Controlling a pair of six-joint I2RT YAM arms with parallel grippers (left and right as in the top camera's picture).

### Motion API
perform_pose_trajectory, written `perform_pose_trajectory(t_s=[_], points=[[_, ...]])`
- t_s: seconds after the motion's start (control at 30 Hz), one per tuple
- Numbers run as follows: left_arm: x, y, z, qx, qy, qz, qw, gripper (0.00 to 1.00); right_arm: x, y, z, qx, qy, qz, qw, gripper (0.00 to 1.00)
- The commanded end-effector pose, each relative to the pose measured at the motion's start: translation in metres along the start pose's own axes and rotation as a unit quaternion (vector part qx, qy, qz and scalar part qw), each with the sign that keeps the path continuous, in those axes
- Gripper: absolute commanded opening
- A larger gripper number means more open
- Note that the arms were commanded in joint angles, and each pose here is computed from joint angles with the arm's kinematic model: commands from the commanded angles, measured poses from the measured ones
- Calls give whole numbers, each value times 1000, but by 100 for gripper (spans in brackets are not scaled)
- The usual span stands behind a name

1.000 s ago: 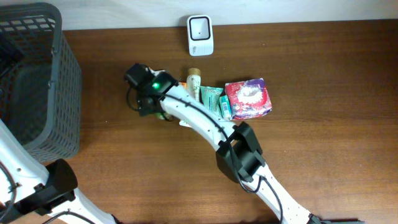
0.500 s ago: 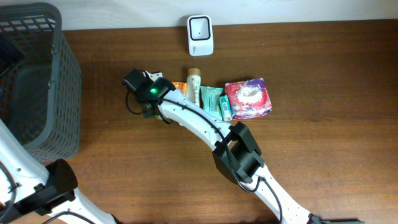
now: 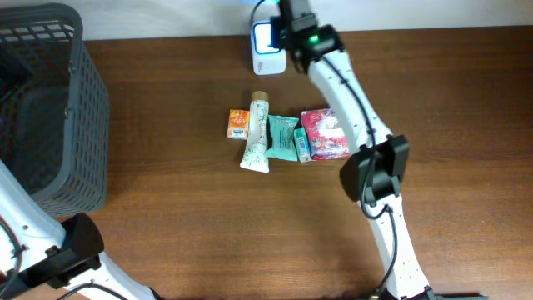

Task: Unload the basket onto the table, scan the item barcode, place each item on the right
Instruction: 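Lift the green jar with the right gripper up to the white scanner, then carry the jar right and set it at the table's right edge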

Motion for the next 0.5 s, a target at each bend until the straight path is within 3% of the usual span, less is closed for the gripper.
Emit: perform_pose_trajectory(t_s=[0.0,0.1,0.2,0.47], points=[[1,-3,1,1,-4,-5,1000,99,47,-15,6,64,20,-86,994,61],[1,-3,1,1,-4,-5,1000,99,72,-11,13,82,32,-168,982,59],[1,-3,1,1,-4,-5,1000,99,67,10,19,94,37,-210,972,59],[1,-3,1,1,-4,-5,1000,99,53,24,21,95,37,-210,972,59]])
Point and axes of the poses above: each gripper's point midway between its finger pads, its own y axis out along the fingers, its own z axis along the line the jaws close on, x = y × z, the point moved 4 cm from there along -y, back along the fingers, and after that the axes turned 4 degrees about -y, right-handed, at the moved point
